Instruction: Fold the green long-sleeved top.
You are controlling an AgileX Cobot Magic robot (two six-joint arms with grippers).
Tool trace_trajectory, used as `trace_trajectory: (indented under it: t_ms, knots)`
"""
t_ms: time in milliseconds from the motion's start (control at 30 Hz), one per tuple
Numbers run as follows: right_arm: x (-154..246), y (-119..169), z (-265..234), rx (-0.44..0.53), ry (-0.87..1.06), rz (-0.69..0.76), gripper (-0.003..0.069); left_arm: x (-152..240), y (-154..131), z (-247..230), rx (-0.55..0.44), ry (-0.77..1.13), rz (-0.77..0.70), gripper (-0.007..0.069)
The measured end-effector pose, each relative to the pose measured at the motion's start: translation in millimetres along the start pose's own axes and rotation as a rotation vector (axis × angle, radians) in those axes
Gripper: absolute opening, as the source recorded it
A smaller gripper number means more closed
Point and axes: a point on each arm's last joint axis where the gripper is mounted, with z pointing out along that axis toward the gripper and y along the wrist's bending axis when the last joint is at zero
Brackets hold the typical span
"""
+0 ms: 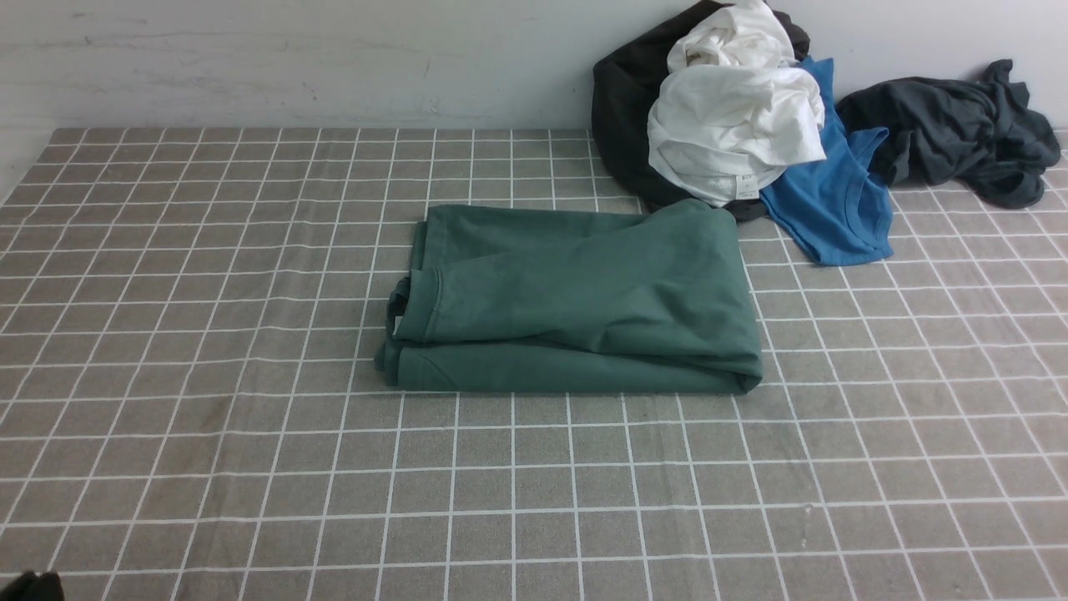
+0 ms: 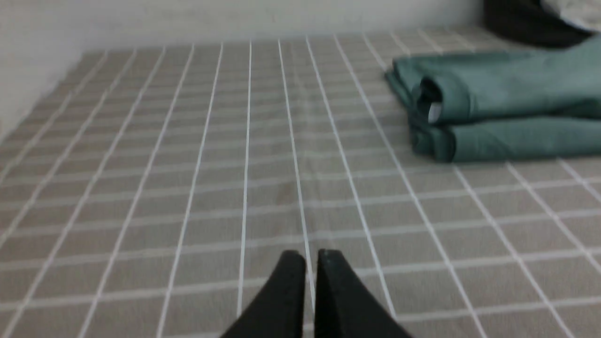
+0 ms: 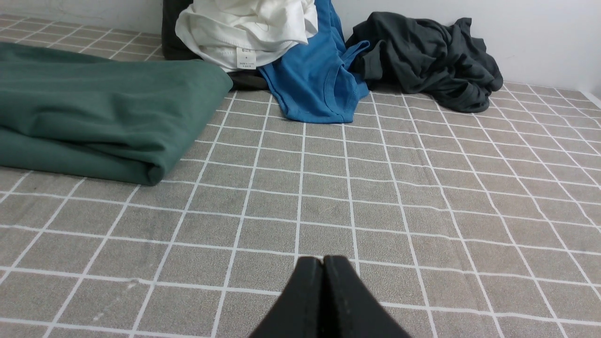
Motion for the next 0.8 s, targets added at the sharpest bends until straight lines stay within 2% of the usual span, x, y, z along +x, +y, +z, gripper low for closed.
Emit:
trace_trajectory:
  t_ms: [800]
  knots:
    - [0.0, 0.0, 0.0, 0.000, 0.000, 0.000, -0.0008, 0.0, 0.1, -0.1, -0.003, 0.004, -0.004, 0.0023]
